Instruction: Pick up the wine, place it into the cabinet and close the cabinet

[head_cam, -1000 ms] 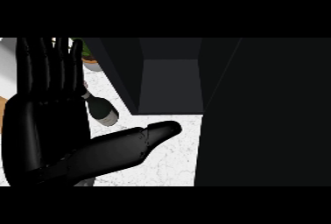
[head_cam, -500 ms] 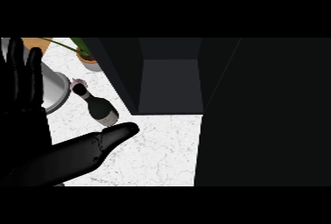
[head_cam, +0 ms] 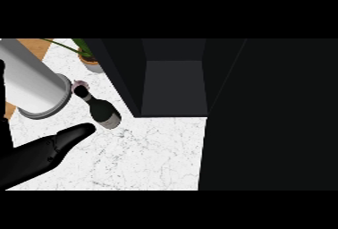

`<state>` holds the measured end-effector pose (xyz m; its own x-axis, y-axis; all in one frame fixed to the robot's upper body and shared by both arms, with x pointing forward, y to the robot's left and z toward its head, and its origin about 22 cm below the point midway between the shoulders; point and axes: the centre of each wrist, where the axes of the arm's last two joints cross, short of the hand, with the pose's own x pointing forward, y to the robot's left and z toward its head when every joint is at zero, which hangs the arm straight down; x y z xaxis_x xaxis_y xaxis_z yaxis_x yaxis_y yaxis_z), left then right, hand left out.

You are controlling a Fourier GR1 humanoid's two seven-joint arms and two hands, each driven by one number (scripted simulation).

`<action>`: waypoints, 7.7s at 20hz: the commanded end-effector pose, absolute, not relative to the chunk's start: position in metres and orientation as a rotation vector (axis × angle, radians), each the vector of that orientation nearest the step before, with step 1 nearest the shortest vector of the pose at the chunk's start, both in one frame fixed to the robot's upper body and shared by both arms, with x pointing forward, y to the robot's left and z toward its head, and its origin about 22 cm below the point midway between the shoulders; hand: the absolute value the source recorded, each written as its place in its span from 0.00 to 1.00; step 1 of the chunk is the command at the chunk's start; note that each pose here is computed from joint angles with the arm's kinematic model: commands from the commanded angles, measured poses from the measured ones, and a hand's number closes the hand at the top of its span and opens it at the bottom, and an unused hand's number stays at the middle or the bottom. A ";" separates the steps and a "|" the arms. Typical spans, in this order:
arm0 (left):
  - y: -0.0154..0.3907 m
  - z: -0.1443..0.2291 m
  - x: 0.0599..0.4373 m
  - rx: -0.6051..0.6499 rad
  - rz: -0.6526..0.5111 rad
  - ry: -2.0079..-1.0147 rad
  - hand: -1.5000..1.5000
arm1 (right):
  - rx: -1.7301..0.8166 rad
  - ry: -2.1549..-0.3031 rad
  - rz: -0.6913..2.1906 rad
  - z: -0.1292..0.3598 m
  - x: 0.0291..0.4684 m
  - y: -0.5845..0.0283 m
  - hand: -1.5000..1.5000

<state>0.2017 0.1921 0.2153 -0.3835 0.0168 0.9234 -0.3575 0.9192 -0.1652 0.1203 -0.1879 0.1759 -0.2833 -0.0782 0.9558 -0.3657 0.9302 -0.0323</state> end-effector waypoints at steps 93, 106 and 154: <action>0.246 -0.125 0.303 -0.027 0.715 -1.669 0.00 | 0.355 -1.938 0.288 0.214 0.084 -0.196 0.00; 0.251 -0.109 0.323 0.057 0.638 -1.748 1.00 | 0.338 -1.960 0.314 0.217 0.078 -0.203 0.00; 0.095 0.064 0.312 -0.186 0.222 -1.713 1.00 | 0.325 -1.923 0.309 0.211 0.085 -0.211 0.00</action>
